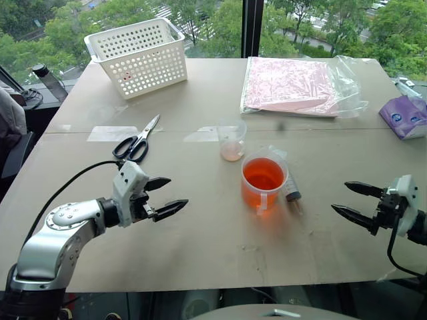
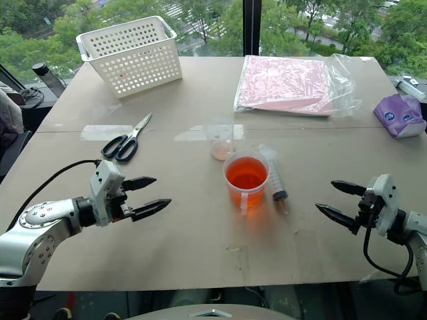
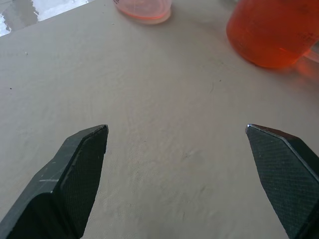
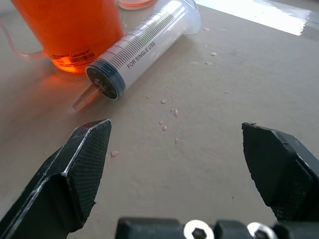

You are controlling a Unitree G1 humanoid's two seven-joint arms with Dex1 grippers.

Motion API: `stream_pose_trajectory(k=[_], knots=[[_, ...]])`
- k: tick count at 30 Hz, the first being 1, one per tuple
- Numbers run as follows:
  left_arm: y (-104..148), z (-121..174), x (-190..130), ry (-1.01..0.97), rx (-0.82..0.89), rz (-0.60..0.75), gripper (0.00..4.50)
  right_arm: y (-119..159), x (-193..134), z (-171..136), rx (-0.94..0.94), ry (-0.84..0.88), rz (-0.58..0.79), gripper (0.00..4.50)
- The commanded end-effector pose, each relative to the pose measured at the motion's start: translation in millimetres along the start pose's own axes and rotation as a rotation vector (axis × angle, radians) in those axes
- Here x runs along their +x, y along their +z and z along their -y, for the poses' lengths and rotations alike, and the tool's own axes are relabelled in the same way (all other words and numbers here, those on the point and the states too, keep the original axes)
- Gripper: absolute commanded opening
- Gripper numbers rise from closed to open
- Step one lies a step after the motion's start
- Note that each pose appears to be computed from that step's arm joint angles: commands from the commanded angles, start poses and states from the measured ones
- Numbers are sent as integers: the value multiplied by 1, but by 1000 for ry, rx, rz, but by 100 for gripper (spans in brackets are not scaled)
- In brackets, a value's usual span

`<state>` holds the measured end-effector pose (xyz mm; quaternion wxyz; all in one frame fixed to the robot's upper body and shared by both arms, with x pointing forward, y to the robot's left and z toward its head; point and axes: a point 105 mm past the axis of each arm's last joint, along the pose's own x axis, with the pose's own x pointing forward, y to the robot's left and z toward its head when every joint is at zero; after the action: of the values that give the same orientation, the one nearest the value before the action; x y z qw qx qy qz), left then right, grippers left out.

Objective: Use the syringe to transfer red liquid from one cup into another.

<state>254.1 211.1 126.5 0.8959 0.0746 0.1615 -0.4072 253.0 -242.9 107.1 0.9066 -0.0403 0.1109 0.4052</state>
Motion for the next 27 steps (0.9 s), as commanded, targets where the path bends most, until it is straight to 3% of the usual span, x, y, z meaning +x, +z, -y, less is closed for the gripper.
stream_pose_trajectory(k=[1,7,11,18,27], knots=[[57,10,-10,-109,96,97,450,47,28,-5,-33,-14,-5,447],[92,20,-15,-205,123,151,450,84,73,-7,50,3,-76,447],[108,23,-19,-237,159,164,450,95,96,-5,126,-3,-174,447],[140,26,-29,-248,242,207,450,80,125,-4,229,-8,-401,447],[152,24,-40,-259,308,208,450,81,149,-7,249,-20,-463,447]])
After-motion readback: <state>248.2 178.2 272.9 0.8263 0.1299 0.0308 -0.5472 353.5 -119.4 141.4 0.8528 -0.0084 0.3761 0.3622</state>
